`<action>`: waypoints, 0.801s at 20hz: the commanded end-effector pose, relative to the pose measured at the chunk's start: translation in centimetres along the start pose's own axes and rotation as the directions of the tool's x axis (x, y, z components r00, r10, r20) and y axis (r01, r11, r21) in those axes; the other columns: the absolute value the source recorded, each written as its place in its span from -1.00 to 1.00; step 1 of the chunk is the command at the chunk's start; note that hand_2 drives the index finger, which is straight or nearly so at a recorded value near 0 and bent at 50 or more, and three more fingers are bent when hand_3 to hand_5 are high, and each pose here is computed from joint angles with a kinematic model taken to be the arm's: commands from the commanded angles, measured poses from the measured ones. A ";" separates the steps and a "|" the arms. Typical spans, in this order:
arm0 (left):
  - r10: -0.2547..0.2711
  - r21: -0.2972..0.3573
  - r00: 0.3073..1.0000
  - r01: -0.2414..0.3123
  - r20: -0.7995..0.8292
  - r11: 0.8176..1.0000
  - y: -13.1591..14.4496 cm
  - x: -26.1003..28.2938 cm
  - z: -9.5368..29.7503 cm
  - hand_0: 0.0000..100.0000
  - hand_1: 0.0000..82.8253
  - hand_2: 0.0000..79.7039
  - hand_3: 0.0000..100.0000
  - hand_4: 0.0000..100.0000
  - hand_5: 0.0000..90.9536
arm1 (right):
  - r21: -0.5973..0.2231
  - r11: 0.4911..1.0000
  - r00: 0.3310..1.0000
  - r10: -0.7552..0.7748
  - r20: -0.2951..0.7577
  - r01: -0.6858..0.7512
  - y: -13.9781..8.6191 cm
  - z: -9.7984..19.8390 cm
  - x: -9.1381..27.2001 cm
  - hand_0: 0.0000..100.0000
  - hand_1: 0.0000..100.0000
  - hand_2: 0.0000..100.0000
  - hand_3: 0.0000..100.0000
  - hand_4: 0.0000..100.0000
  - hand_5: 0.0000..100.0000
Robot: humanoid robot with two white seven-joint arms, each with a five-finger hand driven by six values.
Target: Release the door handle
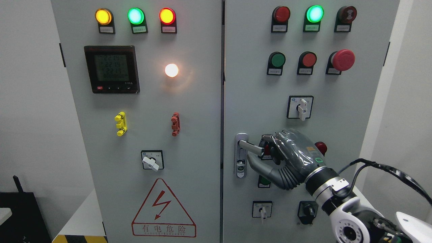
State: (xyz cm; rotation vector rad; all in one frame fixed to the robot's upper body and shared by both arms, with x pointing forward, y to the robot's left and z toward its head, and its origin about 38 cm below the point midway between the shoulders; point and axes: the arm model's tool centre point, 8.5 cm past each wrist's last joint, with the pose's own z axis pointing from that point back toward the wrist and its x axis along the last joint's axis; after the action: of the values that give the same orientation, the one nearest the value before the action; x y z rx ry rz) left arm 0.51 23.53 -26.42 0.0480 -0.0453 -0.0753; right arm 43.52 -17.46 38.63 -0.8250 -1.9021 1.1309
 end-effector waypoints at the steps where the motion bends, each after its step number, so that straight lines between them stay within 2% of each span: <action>1: 0.001 -0.001 1.000 -0.001 -0.004 1.000 0.0 -0.1 0.0 -0.76 -0.06 -1.00 -1.00 -1.00 -1.00 | 0.009 0.999 0.999 -0.033 -0.008 0.033 0.0 0.1 -0.1 -0.05 -0.50 0.30 1.00 1.00 1.00; 16: 0.001 -0.001 1.000 -0.001 -0.004 1.000 0.0 -0.1 0.0 -0.76 -0.06 -1.00 -1.00 -1.00 -1.00 | -0.017 0.999 0.999 -0.036 -0.004 0.036 -0.3 0.0 -0.1 -0.04 -0.50 0.31 1.00 1.00 1.00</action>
State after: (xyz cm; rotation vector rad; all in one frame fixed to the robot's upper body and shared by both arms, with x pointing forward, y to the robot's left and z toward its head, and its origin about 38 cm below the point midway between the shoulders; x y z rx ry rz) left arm 0.53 23.53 -26.42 0.0479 -0.0467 -0.0753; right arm 43.48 -17.58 38.78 -0.8241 -1.9121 1.1165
